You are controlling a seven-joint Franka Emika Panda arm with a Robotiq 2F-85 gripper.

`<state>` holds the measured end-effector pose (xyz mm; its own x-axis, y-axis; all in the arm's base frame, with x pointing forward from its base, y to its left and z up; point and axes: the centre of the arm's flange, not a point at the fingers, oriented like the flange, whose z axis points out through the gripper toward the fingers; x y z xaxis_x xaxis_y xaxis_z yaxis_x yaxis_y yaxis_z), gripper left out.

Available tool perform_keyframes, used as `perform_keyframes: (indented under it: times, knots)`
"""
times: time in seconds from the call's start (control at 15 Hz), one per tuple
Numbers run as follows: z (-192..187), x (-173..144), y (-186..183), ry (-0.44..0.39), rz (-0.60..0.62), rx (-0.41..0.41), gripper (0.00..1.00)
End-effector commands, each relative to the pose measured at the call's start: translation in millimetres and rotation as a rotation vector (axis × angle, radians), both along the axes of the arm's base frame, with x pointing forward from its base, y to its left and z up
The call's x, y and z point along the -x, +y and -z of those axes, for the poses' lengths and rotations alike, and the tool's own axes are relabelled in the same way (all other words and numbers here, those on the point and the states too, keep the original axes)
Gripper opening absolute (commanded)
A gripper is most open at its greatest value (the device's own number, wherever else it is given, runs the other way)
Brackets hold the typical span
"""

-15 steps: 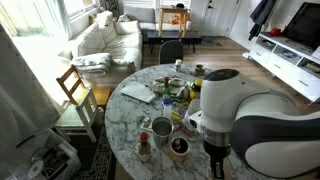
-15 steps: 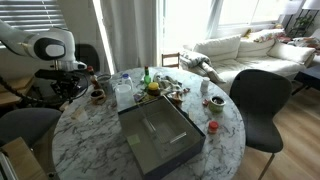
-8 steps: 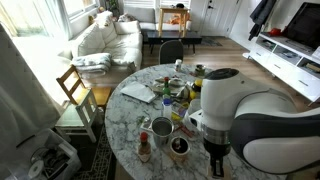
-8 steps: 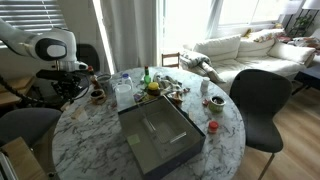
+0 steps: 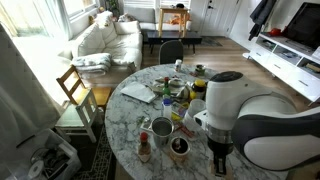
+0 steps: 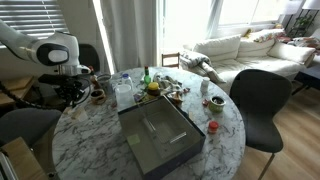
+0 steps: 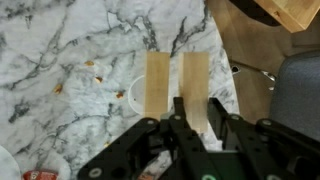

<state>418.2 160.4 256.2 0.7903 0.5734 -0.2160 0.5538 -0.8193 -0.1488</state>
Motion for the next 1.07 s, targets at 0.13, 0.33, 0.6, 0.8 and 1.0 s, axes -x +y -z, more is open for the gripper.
perform_keyframes:
  times: [0.13,0.33,0.6,0.8,1.0]
  knots:
    - [5.3,12.4,-16.9,-0.052,0.036,-0.005,0.07]
    - [-0.3,14.9,-17.3,-0.064,0.032,-0.008,0.07]
    - [-8.2,19.6,-17.0,-0.06,0.035,-0.011,0.07]
    - [-8.4,20.5,-21.8,-0.07,0.051,-0.005,0.07]
    - [-4.5,22.1,-28.2,-0.072,0.065,0.0,0.07]
